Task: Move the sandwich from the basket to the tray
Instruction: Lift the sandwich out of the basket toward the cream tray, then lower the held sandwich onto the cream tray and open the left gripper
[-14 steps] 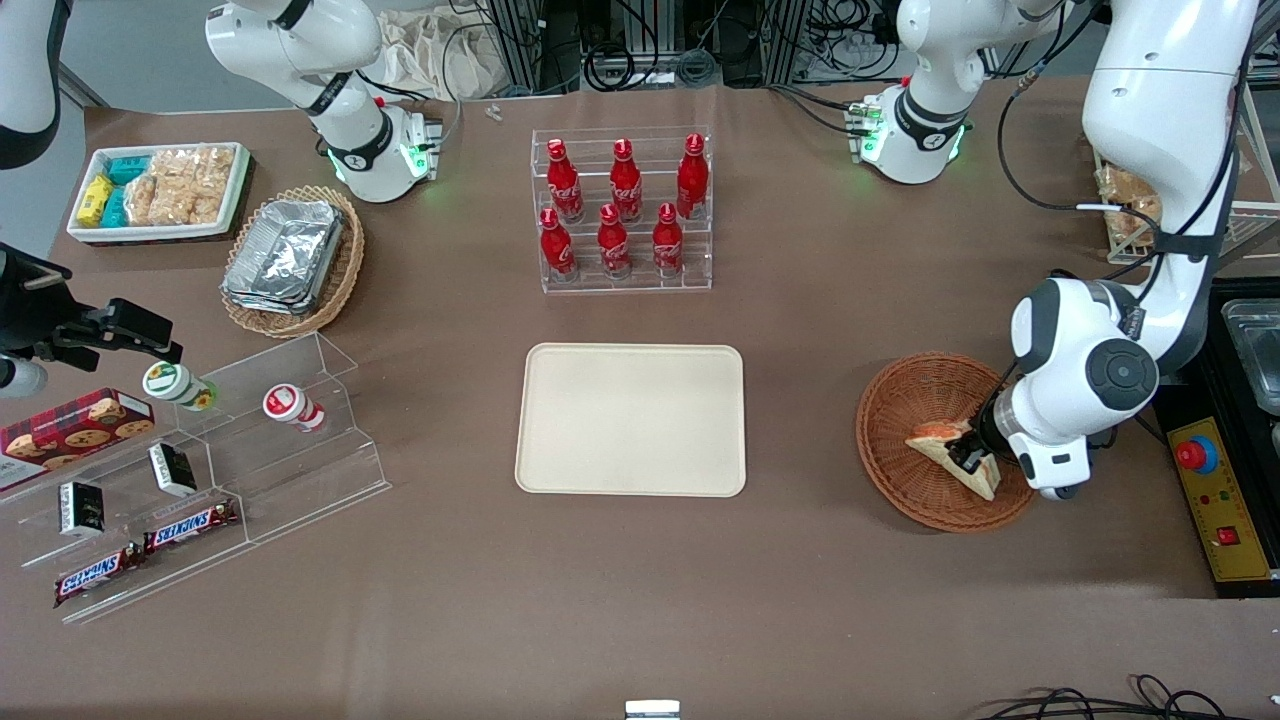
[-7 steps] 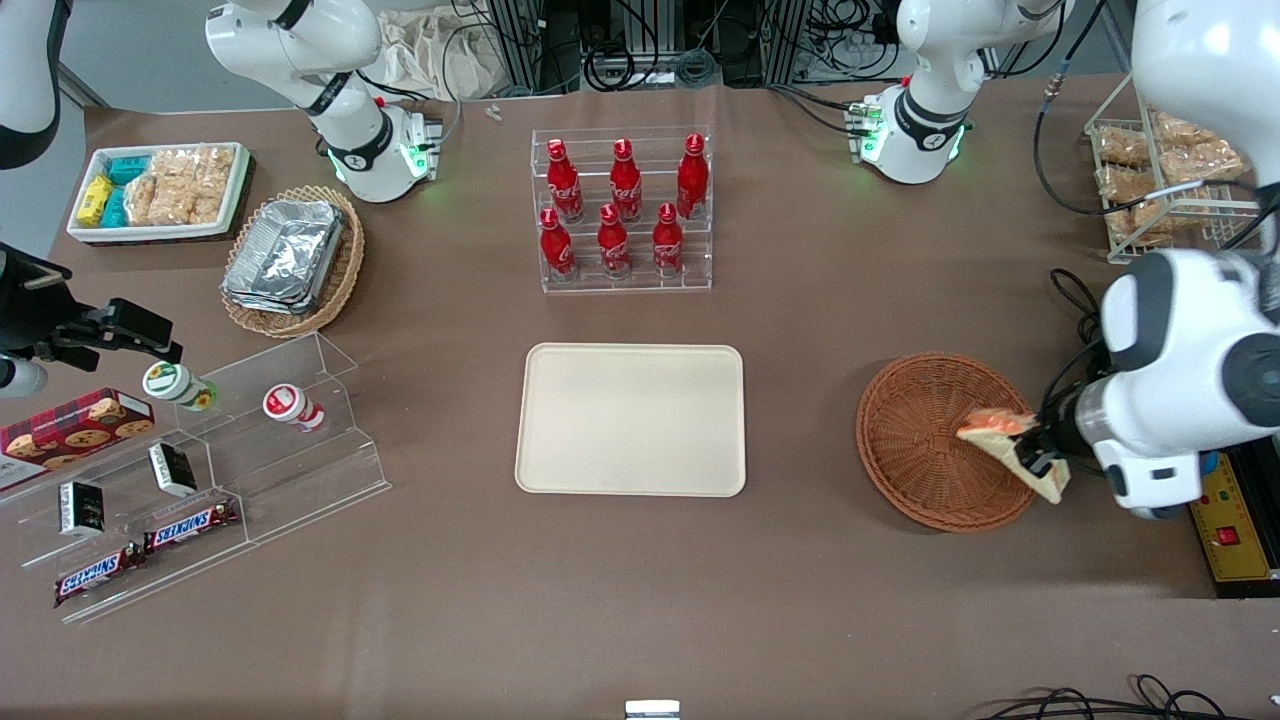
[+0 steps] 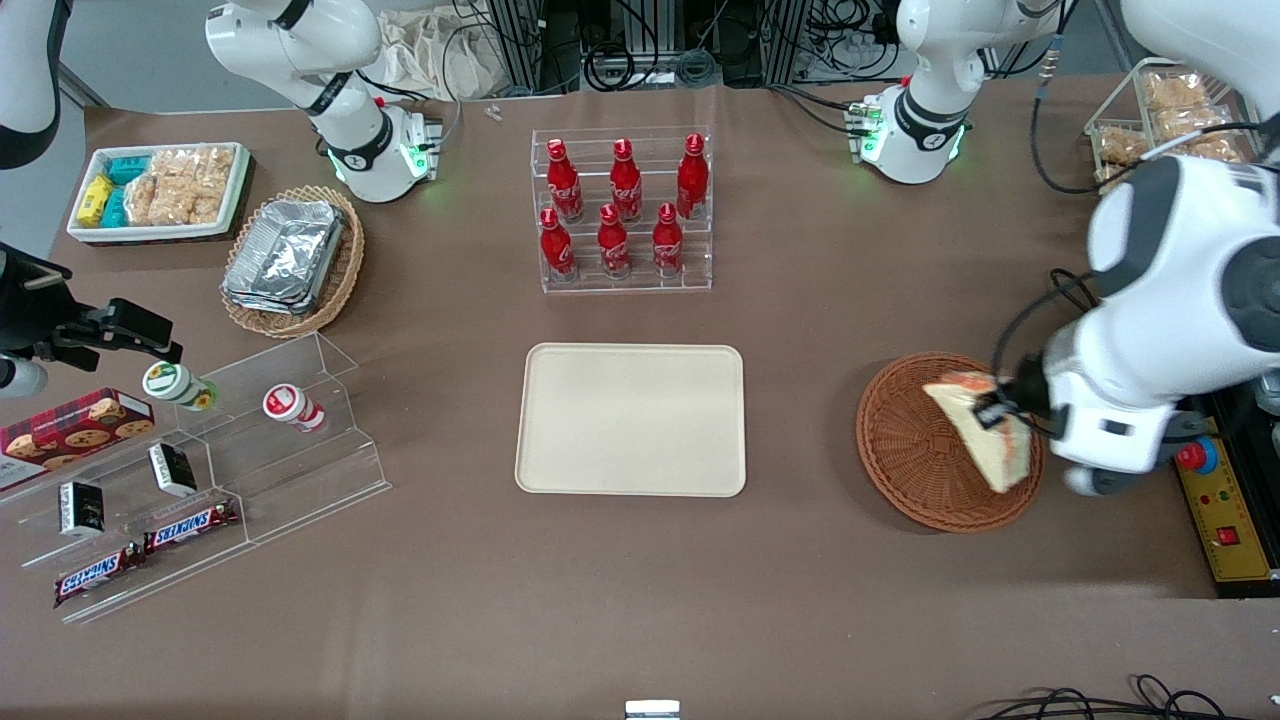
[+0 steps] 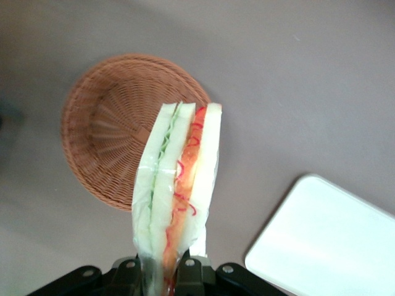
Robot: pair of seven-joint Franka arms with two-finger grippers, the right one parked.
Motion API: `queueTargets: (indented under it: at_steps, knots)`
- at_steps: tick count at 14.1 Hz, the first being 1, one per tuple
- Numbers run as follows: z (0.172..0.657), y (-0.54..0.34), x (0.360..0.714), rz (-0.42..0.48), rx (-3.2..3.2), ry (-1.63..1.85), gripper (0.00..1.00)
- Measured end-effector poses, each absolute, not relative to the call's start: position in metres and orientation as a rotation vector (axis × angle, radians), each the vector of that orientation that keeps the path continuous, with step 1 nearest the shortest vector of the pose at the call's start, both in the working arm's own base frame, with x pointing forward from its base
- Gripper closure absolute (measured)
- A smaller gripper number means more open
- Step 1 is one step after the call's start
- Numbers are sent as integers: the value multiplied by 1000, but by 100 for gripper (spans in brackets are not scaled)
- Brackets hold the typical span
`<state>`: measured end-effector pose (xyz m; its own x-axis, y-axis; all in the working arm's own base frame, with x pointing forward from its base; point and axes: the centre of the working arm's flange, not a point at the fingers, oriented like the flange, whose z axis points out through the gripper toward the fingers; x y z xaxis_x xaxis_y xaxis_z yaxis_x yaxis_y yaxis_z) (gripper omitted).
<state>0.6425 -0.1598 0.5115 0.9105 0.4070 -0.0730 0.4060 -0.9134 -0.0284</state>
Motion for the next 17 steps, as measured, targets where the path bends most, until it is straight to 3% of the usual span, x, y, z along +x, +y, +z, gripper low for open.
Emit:
queueTargets:
  at_steps: [4, 7, 12, 17]
  knots:
    - [483, -258, 623, 144, -3107, -419, 81]
    - [434, -321, 607, 206, -3095, -365, 81]
    - [332, -397, 595, 139, -3086, -227, 81]
    - [280, -420, 589, 71, -3122, -141, 81]
